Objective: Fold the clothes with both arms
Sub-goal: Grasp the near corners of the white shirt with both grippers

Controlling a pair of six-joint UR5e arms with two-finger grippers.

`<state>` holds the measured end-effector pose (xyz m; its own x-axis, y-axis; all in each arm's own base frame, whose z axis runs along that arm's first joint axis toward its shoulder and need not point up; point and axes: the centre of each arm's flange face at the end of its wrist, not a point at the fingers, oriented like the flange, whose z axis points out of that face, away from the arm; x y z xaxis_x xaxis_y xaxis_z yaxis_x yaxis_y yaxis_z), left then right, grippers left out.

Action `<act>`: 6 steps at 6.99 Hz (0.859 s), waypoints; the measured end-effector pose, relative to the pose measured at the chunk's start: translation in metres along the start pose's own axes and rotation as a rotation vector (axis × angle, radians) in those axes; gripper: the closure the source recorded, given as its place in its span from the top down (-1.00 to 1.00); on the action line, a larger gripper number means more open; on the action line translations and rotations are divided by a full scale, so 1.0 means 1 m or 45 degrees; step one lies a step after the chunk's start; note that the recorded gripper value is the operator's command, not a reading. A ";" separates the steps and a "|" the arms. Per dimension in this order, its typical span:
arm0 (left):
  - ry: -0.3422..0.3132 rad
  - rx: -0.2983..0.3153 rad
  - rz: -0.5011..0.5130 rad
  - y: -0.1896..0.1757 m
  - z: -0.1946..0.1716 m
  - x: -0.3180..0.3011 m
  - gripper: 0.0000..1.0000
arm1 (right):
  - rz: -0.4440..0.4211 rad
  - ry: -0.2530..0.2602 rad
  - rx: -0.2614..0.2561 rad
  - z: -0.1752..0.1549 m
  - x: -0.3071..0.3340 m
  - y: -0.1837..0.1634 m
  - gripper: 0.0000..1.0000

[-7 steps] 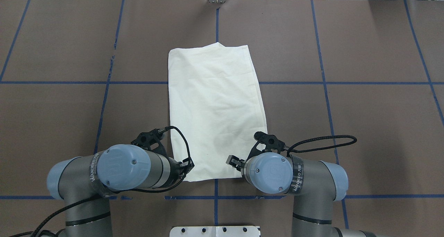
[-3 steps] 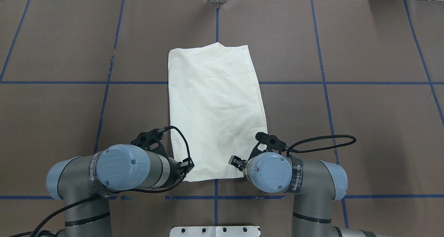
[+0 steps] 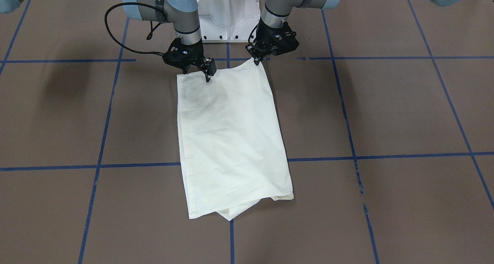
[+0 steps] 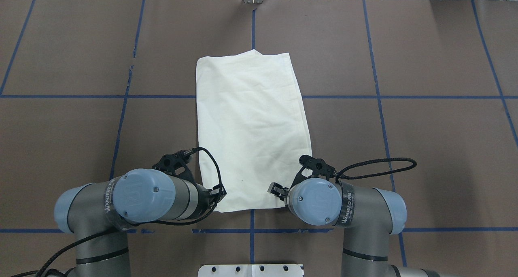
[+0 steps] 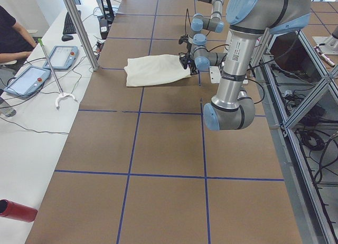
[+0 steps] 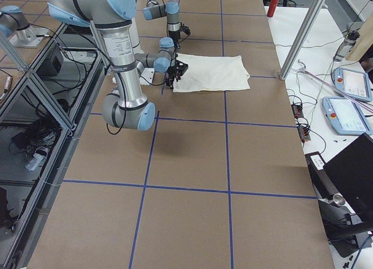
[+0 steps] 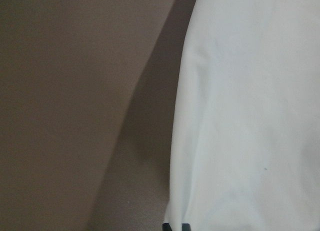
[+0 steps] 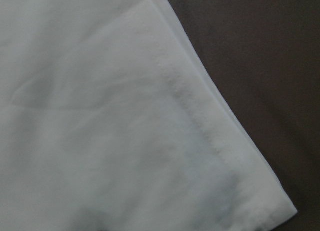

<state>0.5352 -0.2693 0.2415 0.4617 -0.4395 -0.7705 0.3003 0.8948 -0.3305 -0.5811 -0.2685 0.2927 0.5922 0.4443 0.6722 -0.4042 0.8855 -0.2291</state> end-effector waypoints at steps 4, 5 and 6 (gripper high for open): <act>-0.003 0.004 -0.001 -0.001 0.001 0.000 -1.00 | 0.000 0.003 -0.002 -0.005 -0.003 0.001 -1.00; -0.003 0.004 -0.001 -0.001 0.001 0.000 -1.00 | 0.000 0.006 -0.002 -0.008 -0.004 0.002 -1.00; -0.003 0.004 -0.001 -0.001 0.002 0.000 -1.00 | 0.000 0.004 -0.003 -0.010 -0.006 0.002 -1.00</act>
<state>0.5362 -0.2698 0.2430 0.4637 -0.4401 -0.7690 0.3030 0.8943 -0.3292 -0.5781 -0.2679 0.2815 0.5944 0.4448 0.6700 -0.4029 0.8857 -0.2306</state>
